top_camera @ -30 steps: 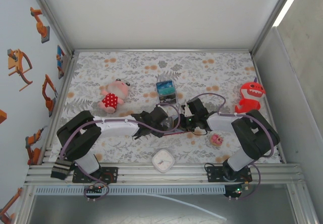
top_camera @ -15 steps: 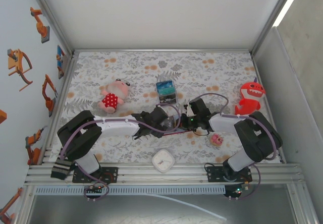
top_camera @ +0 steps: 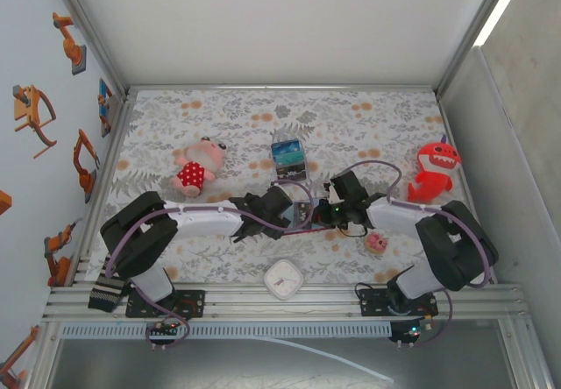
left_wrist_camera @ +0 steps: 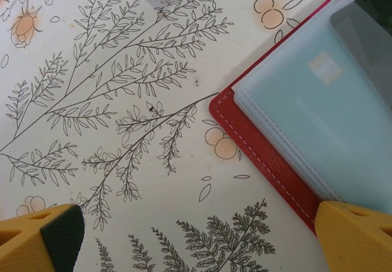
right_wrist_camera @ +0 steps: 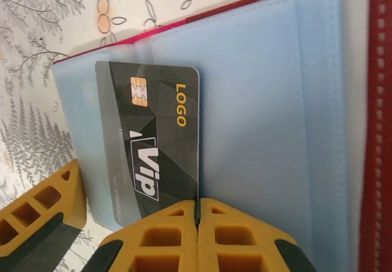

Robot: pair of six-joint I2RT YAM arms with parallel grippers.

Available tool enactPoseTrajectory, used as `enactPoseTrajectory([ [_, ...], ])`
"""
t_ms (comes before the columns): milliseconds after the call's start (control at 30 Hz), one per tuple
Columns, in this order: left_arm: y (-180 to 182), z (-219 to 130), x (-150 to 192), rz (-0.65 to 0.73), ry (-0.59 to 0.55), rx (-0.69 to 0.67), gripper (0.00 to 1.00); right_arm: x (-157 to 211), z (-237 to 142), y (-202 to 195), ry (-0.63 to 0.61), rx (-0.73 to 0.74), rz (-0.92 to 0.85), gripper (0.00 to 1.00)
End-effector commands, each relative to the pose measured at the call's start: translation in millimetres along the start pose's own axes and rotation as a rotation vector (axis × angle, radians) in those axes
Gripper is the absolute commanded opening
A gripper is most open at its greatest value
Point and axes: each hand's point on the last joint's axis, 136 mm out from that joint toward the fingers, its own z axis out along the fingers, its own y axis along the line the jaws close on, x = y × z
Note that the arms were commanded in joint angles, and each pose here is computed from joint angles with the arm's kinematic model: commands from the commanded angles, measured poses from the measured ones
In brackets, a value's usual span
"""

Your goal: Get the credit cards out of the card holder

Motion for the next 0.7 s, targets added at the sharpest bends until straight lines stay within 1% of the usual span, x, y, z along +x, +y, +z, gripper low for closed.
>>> enactPoseTrajectory([
  [0,4.5,-6.7,-6.8,0.023,-0.010,-0.024,0.97,-10.6,-11.4,1.5,-0.037,0.037,-0.030,0.00],
  [233,6.5,-13.0,-20.7,0.028,-0.053,-0.028,0.97,-17.1,-16.1,2.4,-0.064,0.056,-0.048,0.00],
  [433,4.5,-21.6,-36.9,0.026,-0.101,-0.011,0.97,-18.5,-16.3,8.2,-0.066,0.030,-0.039,0.00],
  [533,2.3,-24.4,-44.2,0.025,-0.128,0.002,0.97,-18.8,-16.6,12.2,-0.077,0.000,-0.022,0.07],
  [667,-1.1,-17.3,-45.1,0.039,-0.117,-0.001,0.97,-18.4,-14.6,15.7,-0.084,-0.038,0.006,0.16],
])
